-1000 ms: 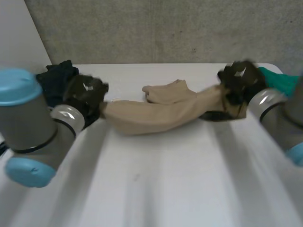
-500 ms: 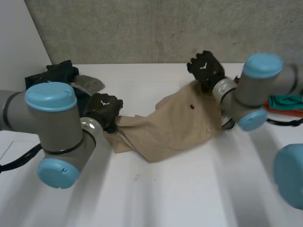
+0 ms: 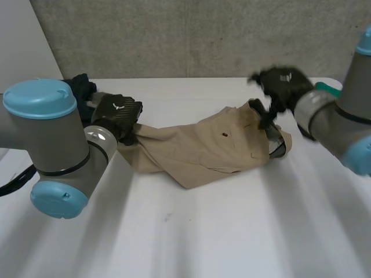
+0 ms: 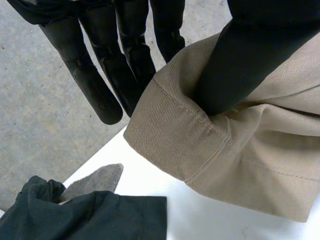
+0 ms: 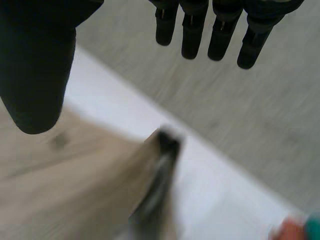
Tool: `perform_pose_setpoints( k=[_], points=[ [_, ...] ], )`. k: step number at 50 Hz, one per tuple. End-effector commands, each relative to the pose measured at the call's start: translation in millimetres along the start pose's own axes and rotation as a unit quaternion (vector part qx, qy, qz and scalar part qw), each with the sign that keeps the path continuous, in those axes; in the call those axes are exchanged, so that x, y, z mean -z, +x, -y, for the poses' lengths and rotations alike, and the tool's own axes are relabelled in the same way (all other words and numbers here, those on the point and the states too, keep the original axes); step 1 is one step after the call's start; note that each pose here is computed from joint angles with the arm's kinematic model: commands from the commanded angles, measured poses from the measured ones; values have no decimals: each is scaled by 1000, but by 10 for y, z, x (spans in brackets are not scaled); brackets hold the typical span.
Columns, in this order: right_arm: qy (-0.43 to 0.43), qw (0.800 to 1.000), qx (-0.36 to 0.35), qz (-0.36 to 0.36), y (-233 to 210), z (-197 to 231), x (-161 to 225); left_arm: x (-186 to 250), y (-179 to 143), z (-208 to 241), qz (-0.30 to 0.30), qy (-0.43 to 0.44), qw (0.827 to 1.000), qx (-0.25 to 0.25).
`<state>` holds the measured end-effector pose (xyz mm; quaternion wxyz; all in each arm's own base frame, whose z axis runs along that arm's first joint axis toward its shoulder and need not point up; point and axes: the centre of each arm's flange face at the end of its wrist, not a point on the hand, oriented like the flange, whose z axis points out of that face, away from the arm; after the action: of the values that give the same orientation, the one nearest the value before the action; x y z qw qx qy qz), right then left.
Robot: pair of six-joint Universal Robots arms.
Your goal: Fold the laundry.
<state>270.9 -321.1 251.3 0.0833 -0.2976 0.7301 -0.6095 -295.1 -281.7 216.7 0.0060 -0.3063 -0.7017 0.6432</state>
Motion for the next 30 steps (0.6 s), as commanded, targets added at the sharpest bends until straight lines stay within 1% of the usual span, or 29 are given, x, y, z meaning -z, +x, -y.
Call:
perform_pose_setpoints(
  k=[1, 4, 11, 14, 20, 24, 25, 28, 29, 30],
  points=[
    [-104, 993, -20, 43, -306, -664, 212, 14, 17, 14, -2, 2, 1000, 1],
    [-88, 995, -19, 41, -377, -799, 142, 16, 22, 16, -2, 2, 1000, 1],
    [-42, 999, -17, 3, -451, -1043, -122, 21, 15, 25, 0, 3, 1000, 1],
    [-25, 999, -19, -21, -431, -1068, -206, 22, 16, 20, 0, 2, 1000, 1],
    [-3, 999, -30, -32, -415, -970, -221, 35, 16, 44, 1, 5, 1000, 2],
    [29, 998, -39, -34, -358, -722, -151, 74, -38, 159, 9, 21, 1000, 3],
    [54, 997, -37, -38, -301, -537, -96, 104, -95, 255, 17, 34, 999, 4],
    [102, 993, -26, -46, -177, -190, 3, 186, -207, 477, 33, 66, 997, 8],
    [140, 989, -13, -53, -78, 81, 89, 256, -284, 645, 42, 92, 995, 11],
    [160, 985, -6, -58, -15, 228, 138, 300, -329, 745, 48, 107, 993, 12]
  ],
)
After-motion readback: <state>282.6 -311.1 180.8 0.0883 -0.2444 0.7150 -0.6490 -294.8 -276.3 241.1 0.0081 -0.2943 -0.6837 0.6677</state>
